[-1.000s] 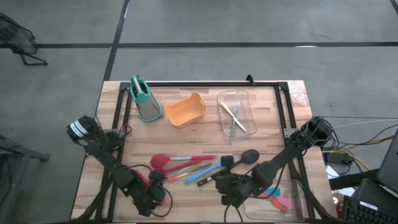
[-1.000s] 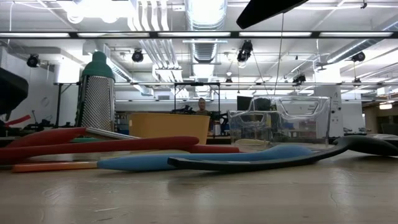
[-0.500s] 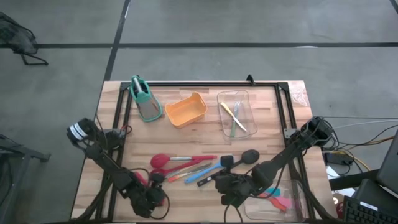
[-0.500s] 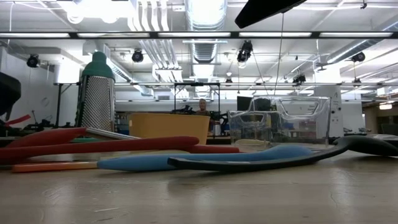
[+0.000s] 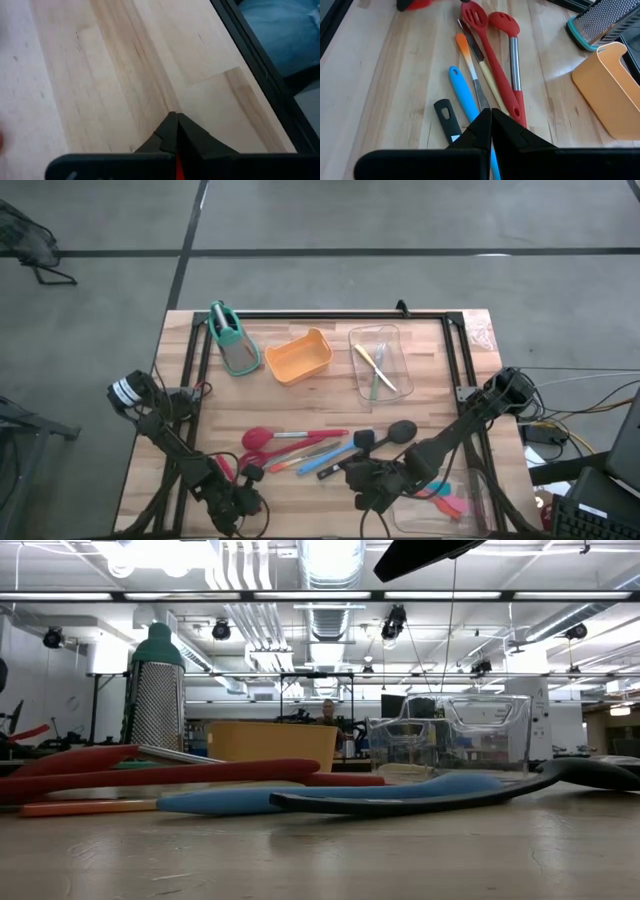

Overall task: Pick & Place Kitchen Items
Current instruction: Put the red spatula into the bottom transparent bin

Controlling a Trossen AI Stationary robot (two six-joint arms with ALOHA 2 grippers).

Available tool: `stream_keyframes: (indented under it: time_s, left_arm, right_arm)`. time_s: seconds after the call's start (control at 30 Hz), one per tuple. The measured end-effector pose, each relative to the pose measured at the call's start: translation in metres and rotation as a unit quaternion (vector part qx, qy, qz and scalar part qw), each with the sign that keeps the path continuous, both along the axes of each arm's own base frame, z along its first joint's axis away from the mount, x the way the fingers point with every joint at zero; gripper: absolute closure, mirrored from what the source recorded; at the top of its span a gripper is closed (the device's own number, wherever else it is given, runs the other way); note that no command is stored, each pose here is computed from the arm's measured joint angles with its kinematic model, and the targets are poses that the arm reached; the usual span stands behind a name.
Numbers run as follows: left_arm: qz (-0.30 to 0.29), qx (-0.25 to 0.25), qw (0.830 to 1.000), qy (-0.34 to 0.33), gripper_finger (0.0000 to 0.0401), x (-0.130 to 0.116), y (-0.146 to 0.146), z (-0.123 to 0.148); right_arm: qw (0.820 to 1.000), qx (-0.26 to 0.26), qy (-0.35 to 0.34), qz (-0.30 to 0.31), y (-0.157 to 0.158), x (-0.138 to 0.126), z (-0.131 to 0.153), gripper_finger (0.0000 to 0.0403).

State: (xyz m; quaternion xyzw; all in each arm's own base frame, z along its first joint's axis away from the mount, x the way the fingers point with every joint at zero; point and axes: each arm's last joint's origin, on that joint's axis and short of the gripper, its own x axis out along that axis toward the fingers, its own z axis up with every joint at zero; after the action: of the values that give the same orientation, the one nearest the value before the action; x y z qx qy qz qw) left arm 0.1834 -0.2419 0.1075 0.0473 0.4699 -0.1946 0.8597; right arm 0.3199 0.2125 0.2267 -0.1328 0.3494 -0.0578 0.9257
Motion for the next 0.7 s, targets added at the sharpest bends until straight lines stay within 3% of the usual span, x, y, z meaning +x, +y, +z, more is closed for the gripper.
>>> stream_keyframes:
  time_s: [0.27,0.43,0.53,0.7]
  left_arm:
    - [-0.002,-0.023,0.998,-0.062,0.0399,-0.007,0.010,0.051]
    - [0.011,-0.027,0.997,-0.065,0.0400,-0.021,0.022,0.075]
    - [0.040,-0.044,0.998,-0.033,0.0399,-0.029,0.032,0.087]
    - [0.119,-0.017,0.991,0.064,0.0382,-0.043,0.046,0.079]
  right_arm:
    - [1.000,0.000,0.000,0.000,0.000,0.000,0.000,0.0394]
    - [1.000,0.000,0.000,-0.001,0.000,0.000,-0.001,0.0394]
    - [1.000,-0.001,0.001,-0.001,-0.001,0.000,-0.001,0.0394]
    - [1.000,-0.001,0.001,0.000,0.000,0.000,-0.001,0.0394]
